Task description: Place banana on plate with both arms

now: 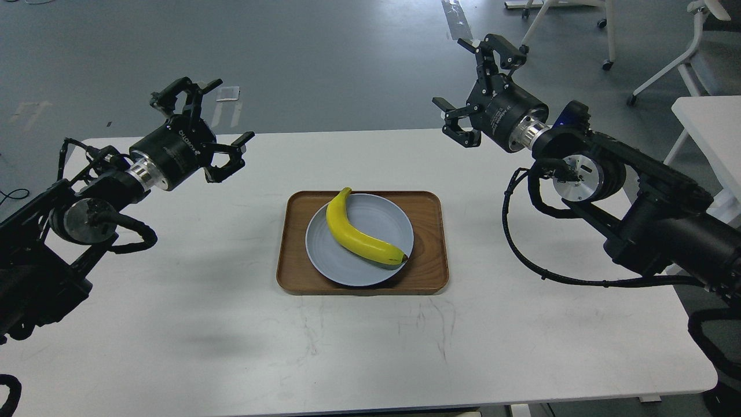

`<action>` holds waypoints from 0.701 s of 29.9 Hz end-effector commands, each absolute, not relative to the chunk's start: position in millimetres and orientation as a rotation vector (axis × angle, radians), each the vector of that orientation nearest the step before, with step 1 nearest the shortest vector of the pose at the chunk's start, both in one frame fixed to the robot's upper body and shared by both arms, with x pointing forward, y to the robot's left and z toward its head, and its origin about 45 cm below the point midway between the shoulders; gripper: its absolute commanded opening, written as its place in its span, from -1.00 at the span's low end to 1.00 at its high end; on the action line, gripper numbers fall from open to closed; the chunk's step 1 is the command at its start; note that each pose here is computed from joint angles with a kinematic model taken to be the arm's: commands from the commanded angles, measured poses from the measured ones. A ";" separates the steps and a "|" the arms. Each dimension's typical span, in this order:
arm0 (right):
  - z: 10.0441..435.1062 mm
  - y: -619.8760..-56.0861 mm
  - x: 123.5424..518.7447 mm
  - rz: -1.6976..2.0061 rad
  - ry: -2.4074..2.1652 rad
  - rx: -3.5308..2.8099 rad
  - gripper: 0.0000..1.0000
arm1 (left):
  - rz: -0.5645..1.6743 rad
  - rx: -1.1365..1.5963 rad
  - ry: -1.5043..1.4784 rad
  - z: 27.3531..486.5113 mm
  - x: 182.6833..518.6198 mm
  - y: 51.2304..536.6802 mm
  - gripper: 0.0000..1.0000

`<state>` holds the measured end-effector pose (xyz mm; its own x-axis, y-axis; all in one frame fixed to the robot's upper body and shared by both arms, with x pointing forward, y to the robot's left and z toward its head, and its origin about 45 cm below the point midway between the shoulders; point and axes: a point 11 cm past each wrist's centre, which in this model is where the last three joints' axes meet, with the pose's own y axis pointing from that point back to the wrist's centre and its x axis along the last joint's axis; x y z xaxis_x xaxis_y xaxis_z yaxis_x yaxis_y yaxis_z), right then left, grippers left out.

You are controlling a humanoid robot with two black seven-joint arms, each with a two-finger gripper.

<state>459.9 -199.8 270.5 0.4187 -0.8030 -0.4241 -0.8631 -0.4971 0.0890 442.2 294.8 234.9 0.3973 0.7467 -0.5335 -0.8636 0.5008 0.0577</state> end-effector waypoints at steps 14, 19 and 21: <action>259.5 -203.7 448.7 0.689 1.484 -2.519 1.00 | 1.033 -0.248 0.541 235.2 441.8 293.7 0.95; 262.5 -207.4 450.9 0.687 1.495 -2.493 1.00 | 1.033 -0.248 0.541 235.4 441.8 293.4 0.95; 262.6 -206.4 450.9 0.685 1.488 -2.498 1.00 | 1.031 -0.248 0.542 235.2 441.8 292.7 0.95</action>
<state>450.8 -207.2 262.7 0.3970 -0.7937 -0.4608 -0.8655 -0.4909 0.0999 441.8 293.3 235.4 0.3976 0.7453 -0.5353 -0.8642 0.5002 0.0546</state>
